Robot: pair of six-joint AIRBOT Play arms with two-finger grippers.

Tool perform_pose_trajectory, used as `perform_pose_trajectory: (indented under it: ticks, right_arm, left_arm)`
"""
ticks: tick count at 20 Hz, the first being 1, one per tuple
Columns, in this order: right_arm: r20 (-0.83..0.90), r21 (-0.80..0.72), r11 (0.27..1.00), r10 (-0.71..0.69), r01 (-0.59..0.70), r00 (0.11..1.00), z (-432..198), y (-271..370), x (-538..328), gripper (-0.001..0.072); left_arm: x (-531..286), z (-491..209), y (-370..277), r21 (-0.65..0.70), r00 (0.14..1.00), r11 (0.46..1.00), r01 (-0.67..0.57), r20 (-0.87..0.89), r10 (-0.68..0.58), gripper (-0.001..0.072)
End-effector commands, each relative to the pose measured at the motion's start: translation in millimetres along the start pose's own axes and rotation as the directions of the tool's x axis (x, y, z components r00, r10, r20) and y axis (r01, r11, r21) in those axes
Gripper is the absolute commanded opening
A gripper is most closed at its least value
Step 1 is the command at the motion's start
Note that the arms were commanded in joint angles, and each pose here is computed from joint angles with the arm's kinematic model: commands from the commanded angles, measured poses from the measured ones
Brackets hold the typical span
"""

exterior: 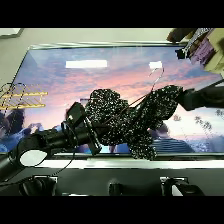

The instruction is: Fold the clothes and pants, and hang the long-sleeved shirts on hangers.

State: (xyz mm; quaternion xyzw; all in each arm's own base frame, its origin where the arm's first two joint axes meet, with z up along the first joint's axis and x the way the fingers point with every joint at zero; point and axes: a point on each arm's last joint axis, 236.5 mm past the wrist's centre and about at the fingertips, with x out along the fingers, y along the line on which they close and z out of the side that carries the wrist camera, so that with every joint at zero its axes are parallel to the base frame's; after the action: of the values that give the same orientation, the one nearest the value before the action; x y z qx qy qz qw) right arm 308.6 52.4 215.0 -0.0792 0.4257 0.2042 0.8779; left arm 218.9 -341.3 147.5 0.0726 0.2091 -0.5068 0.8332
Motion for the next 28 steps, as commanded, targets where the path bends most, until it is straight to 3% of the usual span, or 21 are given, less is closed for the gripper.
perform_pose_trajectory:
  ticks: [1, 5, 8, 17, 18, 20, 21, 22, 24, 25, 26, 28]
  right_arm:
    - [0.028, -0.530, 0.847, 0.059, -0.035, 0.998, 12.1, 3.3, 11.1, 0.0525]
    - [0.148, -0.669, 0.743, 0.117, 0.012, 0.982, 40.4, 17.1, 7.4, 0.0525]
    - [0.191, -0.678, 0.735, 0.146, 0.023, 0.971, 51.7, 22.2, 7.5, 0.0532]
    - [0.050, -0.665, 0.704, 0.376, -0.250, 0.925, 36.8, 49.6, 53.6, 0.0520]
    - [0.031, -0.671, 0.690, 0.389, -0.270, 0.921, 34.8, 55.1, 58.2, 0.0479]
    - [0.018, -0.685, 0.671, 0.403, -0.283, 0.915, 35.3, 64.2, 61.9, 0.0264]
    - [0.015, -0.688, 0.667, 0.407, -0.286, 0.913, 35.1, 66.6, 61.8, 0.0105]
    - [0.018, -0.688, 0.668, 0.406, -0.283, 0.914, 35.4, 66.7, 60.6, 0.0029]
    - [0.023, -0.697, 0.667, 0.388, -0.263, 0.921, 35.1, 65.2, 56.2, 0.0029]
    - [0.025, -0.703, 0.665, 0.378, -0.252, 0.925, 34.5, 65.0, 52.2, 0.0026]
    - [0.028, -0.712, 0.663, 0.357, -0.232, 0.934, 33.3, 62.9, 47.7, 0.0025]
    - [0.028, -0.730, 0.657, 0.304, -0.188, 0.952, 29.0, 57.4, 37.0, 0.0024]
  left_arm:
    - [0.0, 0.3, -0.4, 0.000, 1.000, 1.000, 0.001, 0.000, -0.001, 0.0017]
    - [0.1, -0.3, -0.4, -0.001, 1.000, 1.000, 0.001, -0.002, -0.001, 0.0017]
    - [0.1, -0.3, -0.4, -0.001, 1.000, 1.000, 0.001, -0.002, -0.001, 0.0017]
    - [0.5, -0.6, -0.3, -0.001, 1.000, 1.000, 0.001, -0.003, -0.001, 0.0017]
    - [0.7, -0.9, -0.4, -0.001, 1.000, 1.000, 0.002, -0.004, -0.002, 0.0017]
    - [1.4, -1.5, -0.2, -0.001, 1.000, 1.000, 0.002, -0.006, -0.002, 0.0017]
    - [1.3, -1.5, -0.3, -0.001, 1.000, 1.000, 0.002, -0.006, -0.002, 0.0017]
    - [1.3, -1.4, -0.3, -0.006, 1.000, 1.000, 0.002, -0.006, -0.002, 0.0018]
    - [1.2, -1.4, -0.1, -0.031, 1.000, 1.000, 0.001, -0.006, -0.001, 0.0028]
    - [1.2, -1.4, -0.1, -0.032, 1.000, 0.999, 0.001, -0.006, -0.001, 0.0072]
    - [1.2, -1.4, 0.1, -0.032, 1.000, 0.999, 0.001, -0.006, -0.001, 0.0147]
    - [0.6, -1.1, 4.7, -0.080, 1.000, 0.997, -0.010, -0.005, 0.010, 0.0373]
